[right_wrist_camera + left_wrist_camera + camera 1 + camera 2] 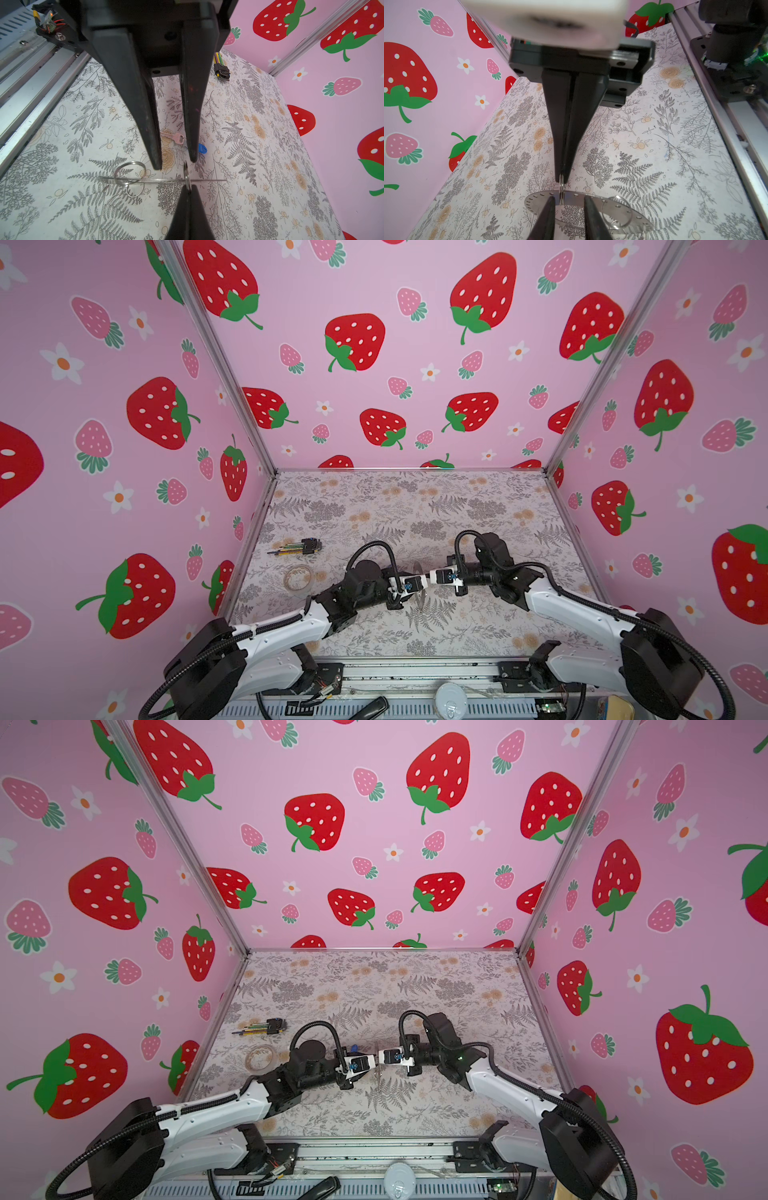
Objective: Put the keys on the keyring
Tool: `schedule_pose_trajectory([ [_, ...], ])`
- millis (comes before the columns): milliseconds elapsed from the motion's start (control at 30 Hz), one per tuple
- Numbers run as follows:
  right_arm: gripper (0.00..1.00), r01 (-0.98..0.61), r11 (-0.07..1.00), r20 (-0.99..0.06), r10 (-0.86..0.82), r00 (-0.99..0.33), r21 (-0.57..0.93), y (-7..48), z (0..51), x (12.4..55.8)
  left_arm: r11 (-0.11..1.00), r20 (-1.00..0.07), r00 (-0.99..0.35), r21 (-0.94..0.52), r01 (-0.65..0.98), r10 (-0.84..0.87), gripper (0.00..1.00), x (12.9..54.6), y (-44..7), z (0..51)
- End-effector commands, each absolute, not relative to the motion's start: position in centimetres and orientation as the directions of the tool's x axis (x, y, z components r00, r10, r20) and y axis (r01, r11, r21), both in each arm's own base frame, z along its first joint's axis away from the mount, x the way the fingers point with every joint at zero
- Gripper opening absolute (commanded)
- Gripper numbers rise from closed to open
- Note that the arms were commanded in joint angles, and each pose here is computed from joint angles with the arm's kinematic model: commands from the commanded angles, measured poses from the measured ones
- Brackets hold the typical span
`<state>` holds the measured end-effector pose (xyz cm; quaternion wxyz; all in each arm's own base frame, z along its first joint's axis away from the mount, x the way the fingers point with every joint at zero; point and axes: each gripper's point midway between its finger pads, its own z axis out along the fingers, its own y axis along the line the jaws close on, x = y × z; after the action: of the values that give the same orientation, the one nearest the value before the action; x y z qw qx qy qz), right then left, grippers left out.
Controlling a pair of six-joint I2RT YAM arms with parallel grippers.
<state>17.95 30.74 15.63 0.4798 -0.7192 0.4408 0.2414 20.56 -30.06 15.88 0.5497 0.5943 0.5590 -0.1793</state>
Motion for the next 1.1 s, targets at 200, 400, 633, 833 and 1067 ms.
schedule_pose_trajectory([
  [200,0.00,-0.862,-0.171,-0.777,-0.377,0.504,-0.476,31.2,16.4,17.5,0.263,-0.832,0.336,0.478,0.838,0.442,0.23,21.6,-31.1,18.0],
  [400,0.00,-0.860,-0.182,-0.775,-0.374,0.510,-0.477,31.1,16.3,17.2,0.273,-0.834,0.328,0.475,0.837,0.444,0.17,21.9,-31.2,18.2],
  [633,0.00,-0.853,-0.178,-0.772,-0.366,0.519,-0.490,31.2,16.7,17.2,0.254,-0.831,0.307,0.457,0.852,0.464,0.08,21.9,-31.5,17.6],
  [833,0.00,-0.853,-0.178,-0.770,-0.368,0.520,-0.491,31.2,16.7,17.3,0.245,-0.830,0.297,0.447,0.860,0.472,0.01,21.9,-31.6,17.2],
  [1067,0.20,-0.841,-0.113,-0.736,-0.431,0.522,-0.529,30.2,16.6,18.4,0.245,-0.844,0.313,0.446,0.861,0.436,0.00,21.4,-31.5,17.6],
])
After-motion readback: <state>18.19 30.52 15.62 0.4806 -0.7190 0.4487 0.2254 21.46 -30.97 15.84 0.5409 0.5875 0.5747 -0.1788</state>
